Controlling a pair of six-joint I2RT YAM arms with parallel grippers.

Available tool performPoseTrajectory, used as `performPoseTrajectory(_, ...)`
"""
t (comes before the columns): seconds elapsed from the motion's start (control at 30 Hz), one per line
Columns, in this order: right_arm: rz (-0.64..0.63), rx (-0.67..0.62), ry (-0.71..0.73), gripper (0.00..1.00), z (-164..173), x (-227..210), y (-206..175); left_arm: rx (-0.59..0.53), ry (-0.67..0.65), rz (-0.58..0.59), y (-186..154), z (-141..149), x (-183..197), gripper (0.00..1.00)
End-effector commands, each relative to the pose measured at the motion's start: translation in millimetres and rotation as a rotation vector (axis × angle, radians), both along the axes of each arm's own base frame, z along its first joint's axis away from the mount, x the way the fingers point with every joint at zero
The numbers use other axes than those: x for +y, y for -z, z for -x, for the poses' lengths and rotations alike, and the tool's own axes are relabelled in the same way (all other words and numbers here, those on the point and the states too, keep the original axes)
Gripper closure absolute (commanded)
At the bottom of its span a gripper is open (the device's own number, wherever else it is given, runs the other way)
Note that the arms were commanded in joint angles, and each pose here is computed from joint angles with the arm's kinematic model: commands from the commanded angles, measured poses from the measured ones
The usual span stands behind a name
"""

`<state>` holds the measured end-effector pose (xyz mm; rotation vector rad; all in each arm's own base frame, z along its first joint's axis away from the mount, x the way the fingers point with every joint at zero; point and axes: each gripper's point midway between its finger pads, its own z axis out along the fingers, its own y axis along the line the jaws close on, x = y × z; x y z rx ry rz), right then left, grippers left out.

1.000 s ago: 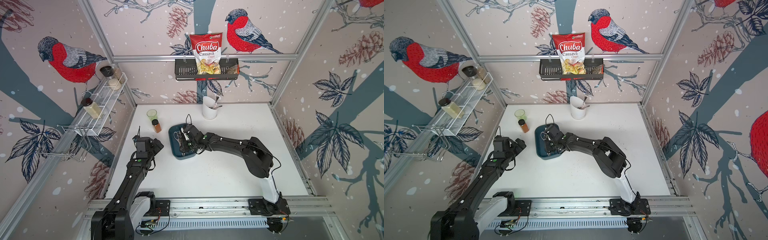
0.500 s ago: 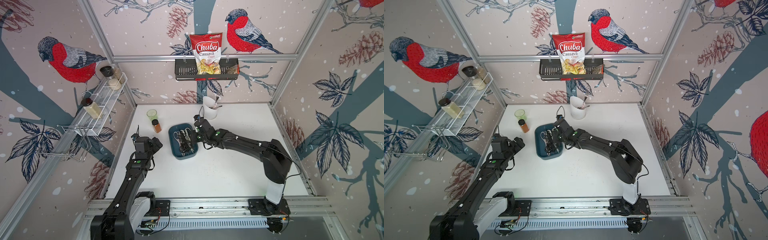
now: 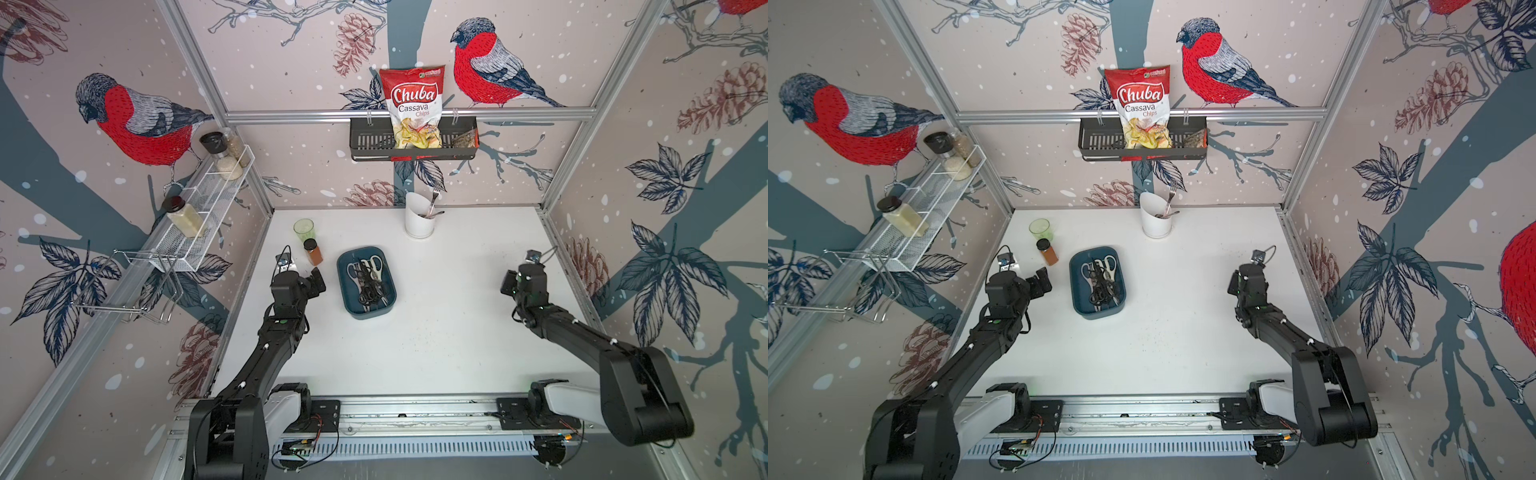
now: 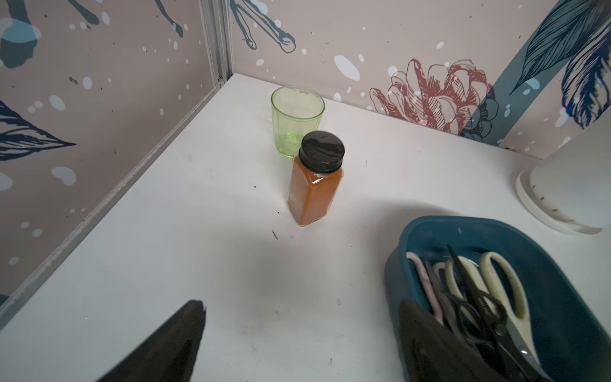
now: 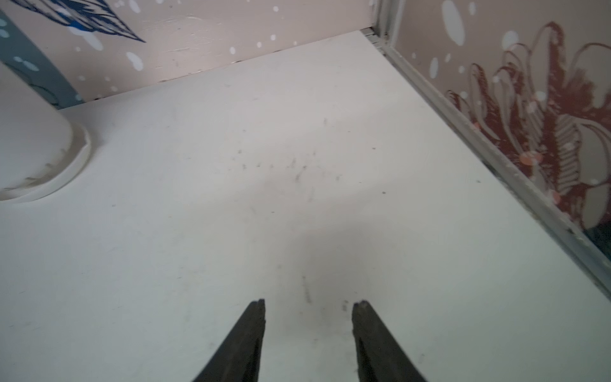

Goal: Put the scissors into the storage box
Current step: Place the scissors in the storage box, then reset both arms

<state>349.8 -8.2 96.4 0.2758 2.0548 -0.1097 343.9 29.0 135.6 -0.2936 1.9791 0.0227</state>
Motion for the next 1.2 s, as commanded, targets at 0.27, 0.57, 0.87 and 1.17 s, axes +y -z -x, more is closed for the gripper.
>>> performPoseTrajectory(0.27,0.116,-0.395,-0.086,0.51,-11.8,-2.5,-38.8,-0.161,0.029,-0.168,2.7,-38.9,5.3,0.05)
performPoseTrajectory(0.57,0.078,-0.357,-0.056,0.32,-22.2,-11.7,-30.0,-0.21,0.081,-0.193,8.2,-47.2,-19.5,0.01)
performPoseTrajectory(0.87,0.078,-0.361,-0.058,0.0,-21.8,-11.9,-30.2,-0.244,0.052,-0.172,12.7,-35.3,-13.5,0.01)
performPoseTrajectory(1.17,0.075,-0.367,-0.061,0.0,-22.0,-11.6,-30.5,-0.247,0.056,-0.169,12.7,-35.0,-12.7,0.01)
